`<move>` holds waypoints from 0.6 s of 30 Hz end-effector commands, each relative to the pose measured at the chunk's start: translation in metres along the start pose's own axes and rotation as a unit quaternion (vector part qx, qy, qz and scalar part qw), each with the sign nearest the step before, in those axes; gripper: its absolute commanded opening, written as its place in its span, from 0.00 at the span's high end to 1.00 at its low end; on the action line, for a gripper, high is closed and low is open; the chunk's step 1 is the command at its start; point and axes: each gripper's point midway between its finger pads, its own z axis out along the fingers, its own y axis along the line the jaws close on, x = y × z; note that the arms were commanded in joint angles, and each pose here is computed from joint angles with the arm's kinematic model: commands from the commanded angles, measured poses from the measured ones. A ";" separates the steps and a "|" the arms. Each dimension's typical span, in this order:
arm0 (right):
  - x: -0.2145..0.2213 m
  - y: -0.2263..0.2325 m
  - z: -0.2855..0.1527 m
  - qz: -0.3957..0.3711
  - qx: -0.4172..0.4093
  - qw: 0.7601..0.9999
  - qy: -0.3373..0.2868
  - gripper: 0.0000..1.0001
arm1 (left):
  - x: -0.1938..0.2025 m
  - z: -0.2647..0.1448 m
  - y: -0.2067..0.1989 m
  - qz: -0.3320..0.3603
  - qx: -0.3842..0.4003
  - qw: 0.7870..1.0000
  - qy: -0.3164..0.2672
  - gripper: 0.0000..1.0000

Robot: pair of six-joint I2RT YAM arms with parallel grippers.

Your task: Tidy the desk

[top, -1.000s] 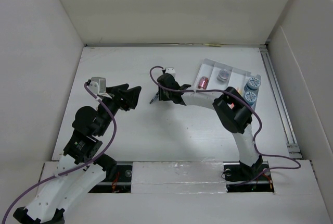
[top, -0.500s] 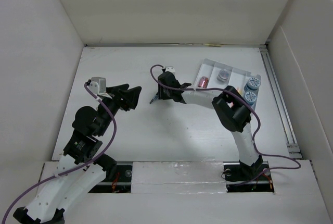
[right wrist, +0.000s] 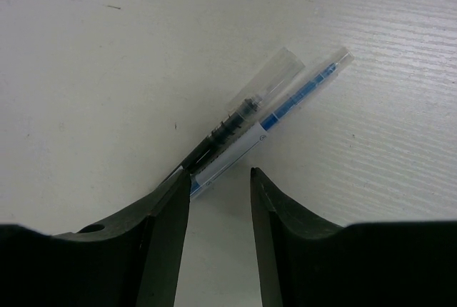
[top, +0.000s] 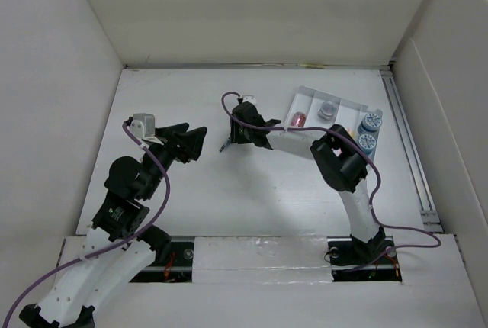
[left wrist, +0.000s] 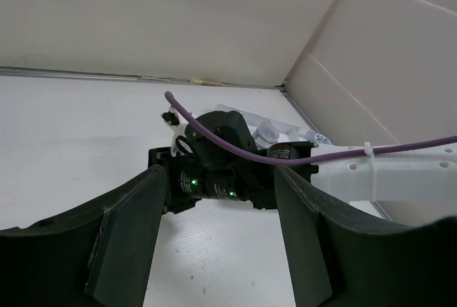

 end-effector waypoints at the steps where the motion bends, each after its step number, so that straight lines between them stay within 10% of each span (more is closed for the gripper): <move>1: -0.019 0.009 0.002 0.016 -0.014 1.000 -0.023 0.55 | -0.013 0.000 -0.009 -0.003 0.018 1.000 -0.024 0.42; 18: -0.014 -0.021 -0.003 -0.014 0.065 0.998 -0.006 0.57 | -0.015 -0.003 -0.010 -0.002 0.021 0.999 -0.027 0.42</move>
